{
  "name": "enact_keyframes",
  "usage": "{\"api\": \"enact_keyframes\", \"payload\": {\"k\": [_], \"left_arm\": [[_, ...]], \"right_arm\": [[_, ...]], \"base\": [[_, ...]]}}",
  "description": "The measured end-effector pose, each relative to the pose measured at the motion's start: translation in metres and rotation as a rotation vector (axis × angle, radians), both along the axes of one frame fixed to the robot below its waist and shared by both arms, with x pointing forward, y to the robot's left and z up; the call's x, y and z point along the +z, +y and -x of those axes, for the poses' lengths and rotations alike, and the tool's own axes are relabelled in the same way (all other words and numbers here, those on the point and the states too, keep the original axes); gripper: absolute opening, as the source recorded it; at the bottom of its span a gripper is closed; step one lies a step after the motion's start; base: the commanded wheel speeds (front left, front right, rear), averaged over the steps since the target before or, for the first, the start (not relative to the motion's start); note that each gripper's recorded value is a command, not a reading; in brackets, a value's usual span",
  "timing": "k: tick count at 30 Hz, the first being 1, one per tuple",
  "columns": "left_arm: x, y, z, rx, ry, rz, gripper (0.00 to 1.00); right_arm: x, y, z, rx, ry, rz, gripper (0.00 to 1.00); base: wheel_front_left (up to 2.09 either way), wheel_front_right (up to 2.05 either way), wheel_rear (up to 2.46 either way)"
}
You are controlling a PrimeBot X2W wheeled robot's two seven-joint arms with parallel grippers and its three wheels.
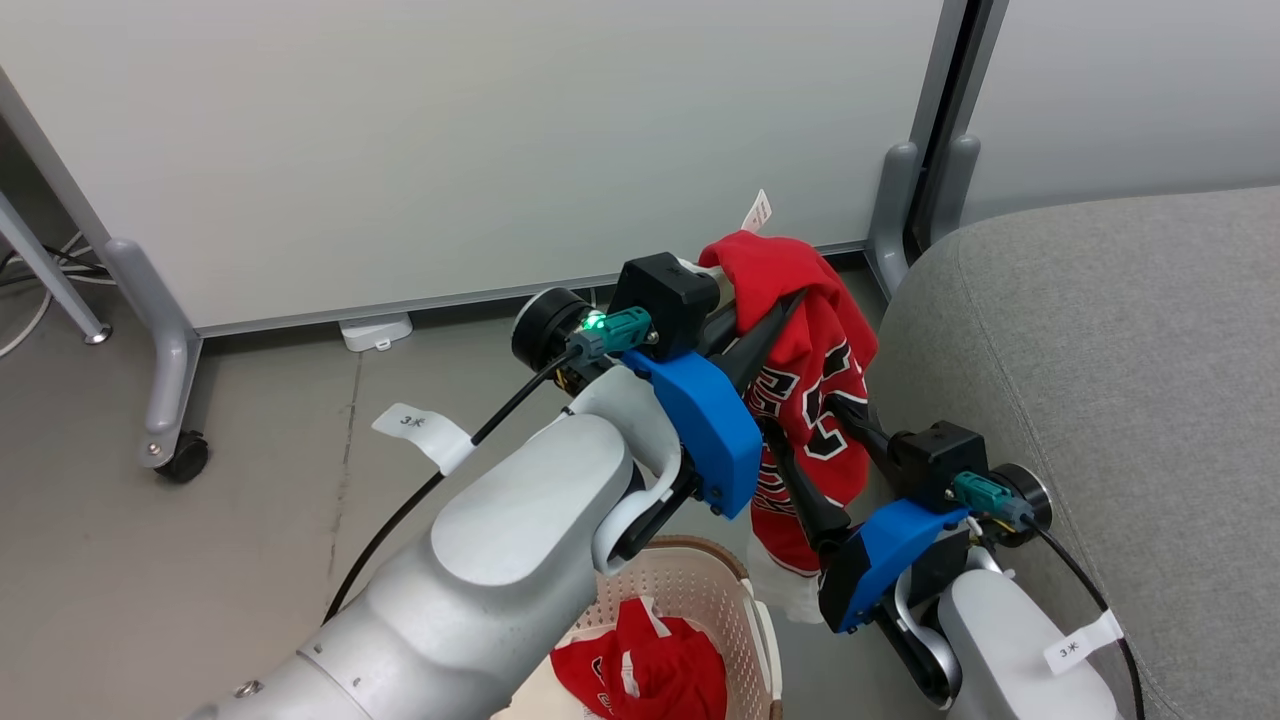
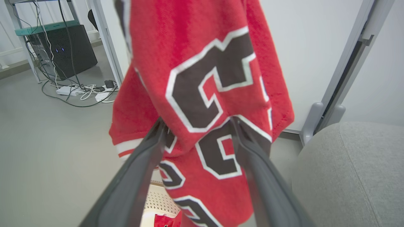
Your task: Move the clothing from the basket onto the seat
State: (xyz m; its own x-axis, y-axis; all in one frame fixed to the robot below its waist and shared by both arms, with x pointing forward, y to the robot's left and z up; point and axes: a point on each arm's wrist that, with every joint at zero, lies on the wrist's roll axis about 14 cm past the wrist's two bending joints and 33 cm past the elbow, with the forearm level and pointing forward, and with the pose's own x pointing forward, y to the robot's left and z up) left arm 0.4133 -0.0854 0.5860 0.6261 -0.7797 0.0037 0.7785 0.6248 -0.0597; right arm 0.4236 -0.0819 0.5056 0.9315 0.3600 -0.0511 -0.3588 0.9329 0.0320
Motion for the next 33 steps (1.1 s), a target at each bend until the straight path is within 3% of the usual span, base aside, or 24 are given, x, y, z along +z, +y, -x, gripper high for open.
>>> {"api": "enact_keyframes", "payload": {"k": [14, 15, 16, 17, 18, 33], "left_arm": [[0.002, -0.003, 0.006, -0.014, 0.003, -0.001, 0.0], [0.002, -0.003, 0.006, -0.015, 0.003, -0.001, 0.0], [0.002, -0.003, 0.007, -0.014, 0.004, 0.0, 0.0], [0.002, -0.003, 0.007, -0.014, 0.003, -0.001, 0.0], [0.002, -0.004, 0.007, -0.015, 0.003, -0.002, 0.0], [-0.002, -0.002, 0.001, 0.004, 0.007, -0.01, 0.0]], "right_arm": [[-0.006, -0.004, -0.013, -0.009, 0.028, 0.028, 1.0], [-0.007, -0.004, -0.013, -0.008, 0.029, 0.03, 0.77], [-0.006, -0.004, -0.014, -0.008, 0.027, 0.027, 0.47], [-0.005, -0.003, -0.014, -0.008, 0.022, 0.02, 0.27], [-0.005, -0.003, -0.014, -0.007, 0.022, 0.017, 0.0], [-0.007, -0.001, -0.011, 0.003, 0.018, 0.013, 0.0]], "base": [[0.0, 0.0, 0.0], [0.0, 0.0, 0.0], [0.0, 0.0, 0.0], [0.0, 0.0, 0.0], [0.0, 0.0, 0.0], [0.0, 0.0, 0.0]]}}
